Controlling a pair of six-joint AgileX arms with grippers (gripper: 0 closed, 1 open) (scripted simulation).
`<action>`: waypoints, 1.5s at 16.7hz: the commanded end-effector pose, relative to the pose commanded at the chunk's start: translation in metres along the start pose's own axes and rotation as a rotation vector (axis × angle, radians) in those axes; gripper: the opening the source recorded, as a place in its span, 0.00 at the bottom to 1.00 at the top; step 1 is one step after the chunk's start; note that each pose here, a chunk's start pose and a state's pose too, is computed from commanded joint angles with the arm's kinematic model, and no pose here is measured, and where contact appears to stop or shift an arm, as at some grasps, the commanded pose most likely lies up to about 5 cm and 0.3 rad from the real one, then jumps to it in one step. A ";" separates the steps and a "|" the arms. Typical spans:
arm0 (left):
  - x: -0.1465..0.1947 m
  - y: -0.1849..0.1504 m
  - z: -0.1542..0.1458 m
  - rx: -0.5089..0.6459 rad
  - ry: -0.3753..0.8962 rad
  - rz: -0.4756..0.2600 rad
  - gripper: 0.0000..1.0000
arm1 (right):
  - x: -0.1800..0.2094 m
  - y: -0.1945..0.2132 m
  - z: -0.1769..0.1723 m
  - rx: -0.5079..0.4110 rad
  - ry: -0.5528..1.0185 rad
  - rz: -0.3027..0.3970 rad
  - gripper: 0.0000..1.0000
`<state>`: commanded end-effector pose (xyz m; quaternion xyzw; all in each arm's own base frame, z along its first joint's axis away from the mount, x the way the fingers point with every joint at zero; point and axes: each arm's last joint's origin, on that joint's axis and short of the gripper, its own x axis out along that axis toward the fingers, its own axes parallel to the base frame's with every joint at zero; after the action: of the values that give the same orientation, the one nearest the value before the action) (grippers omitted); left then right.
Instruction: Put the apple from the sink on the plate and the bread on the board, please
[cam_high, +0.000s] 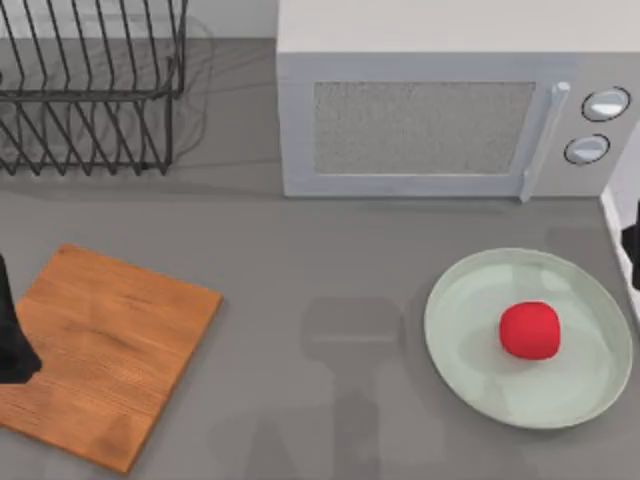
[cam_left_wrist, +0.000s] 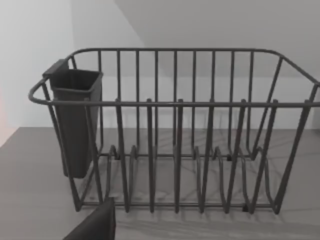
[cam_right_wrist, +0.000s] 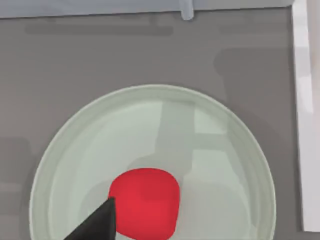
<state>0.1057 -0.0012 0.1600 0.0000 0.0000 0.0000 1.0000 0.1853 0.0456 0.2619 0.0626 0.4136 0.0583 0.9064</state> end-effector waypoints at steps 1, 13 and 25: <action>0.000 0.000 0.000 0.000 0.000 0.000 1.00 | -0.006 -0.008 -0.013 -0.007 -0.089 0.004 1.00; 0.000 0.000 0.000 0.000 0.000 0.000 1.00 | 0.015 -0.058 -0.122 -0.127 -0.843 -0.116 1.00; 0.007 0.005 0.024 0.095 0.206 0.037 1.00 | 0.016 -0.058 -0.123 -0.129 -0.854 -0.120 1.00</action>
<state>0.1131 0.0043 0.1838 0.0474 0.1030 0.0182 0.9934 0.1057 -0.0012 0.1600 0.0000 0.0000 0.0000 1.0000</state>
